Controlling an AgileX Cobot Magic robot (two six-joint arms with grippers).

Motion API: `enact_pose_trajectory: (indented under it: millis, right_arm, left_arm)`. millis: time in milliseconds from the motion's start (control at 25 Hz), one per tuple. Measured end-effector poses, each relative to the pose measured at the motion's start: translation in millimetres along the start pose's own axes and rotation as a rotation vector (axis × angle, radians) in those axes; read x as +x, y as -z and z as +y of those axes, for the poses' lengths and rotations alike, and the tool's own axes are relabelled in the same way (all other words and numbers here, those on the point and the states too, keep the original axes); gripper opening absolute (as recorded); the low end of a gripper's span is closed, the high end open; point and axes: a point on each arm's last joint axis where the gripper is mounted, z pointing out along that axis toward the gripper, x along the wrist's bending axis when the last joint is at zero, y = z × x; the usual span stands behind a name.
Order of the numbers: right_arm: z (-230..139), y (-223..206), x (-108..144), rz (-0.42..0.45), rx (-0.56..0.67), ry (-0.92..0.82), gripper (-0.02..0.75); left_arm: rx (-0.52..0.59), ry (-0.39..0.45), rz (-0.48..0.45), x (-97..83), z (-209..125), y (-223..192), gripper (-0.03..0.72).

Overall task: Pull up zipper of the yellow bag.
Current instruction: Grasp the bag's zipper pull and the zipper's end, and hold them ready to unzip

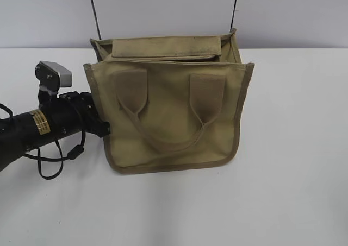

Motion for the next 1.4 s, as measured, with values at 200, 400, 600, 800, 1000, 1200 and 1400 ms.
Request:
enact_pose_trajectory:
  millis: [200,400,600,800,1000,1200,1400]
  right_arm:
    - [0.0,0.0,0.0,0.000,0.000,0.000,0.543]
    - [0.0,0.0,0.1,0.001,0.000,0.000,0.543]
    - [0.0,0.0,0.1,0.001,0.000,0.000,0.543]
    - [0.0,0.0,0.1,0.001,0.000,0.000,0.543]
    - [0.0,0.0,0.1,0.001,0.000,0.000,0.543]
    - [0.0,0.0,1.2,0.013,0.000,-0.007,0.543]
    - [3.4,2.8,3.8,0.039,-0.011,0.000,0.543]
  left_arm:
    - [0.006,0.008,0.007,-0.6,-1.5,1.9,0.001]
    - [-0.006,0.035,0.103,0.5,2.4,14.0,0.001]
    - [-0.069,-0.086,0.171,2.9,24.8,19.8,0.001]
    - [-0.118,-0.210,0.245,6.2,42.6,24.6,0.001]
    - [-0.141,-0.282,0.268,4.6,57.7,29.5,0.001]
    - [-0.044,-0.332,0.273,0.8,70.6,36.7,0.001]
    - [0.046,-0.326,0.297,-3.2,87.4,48.2,0.001]
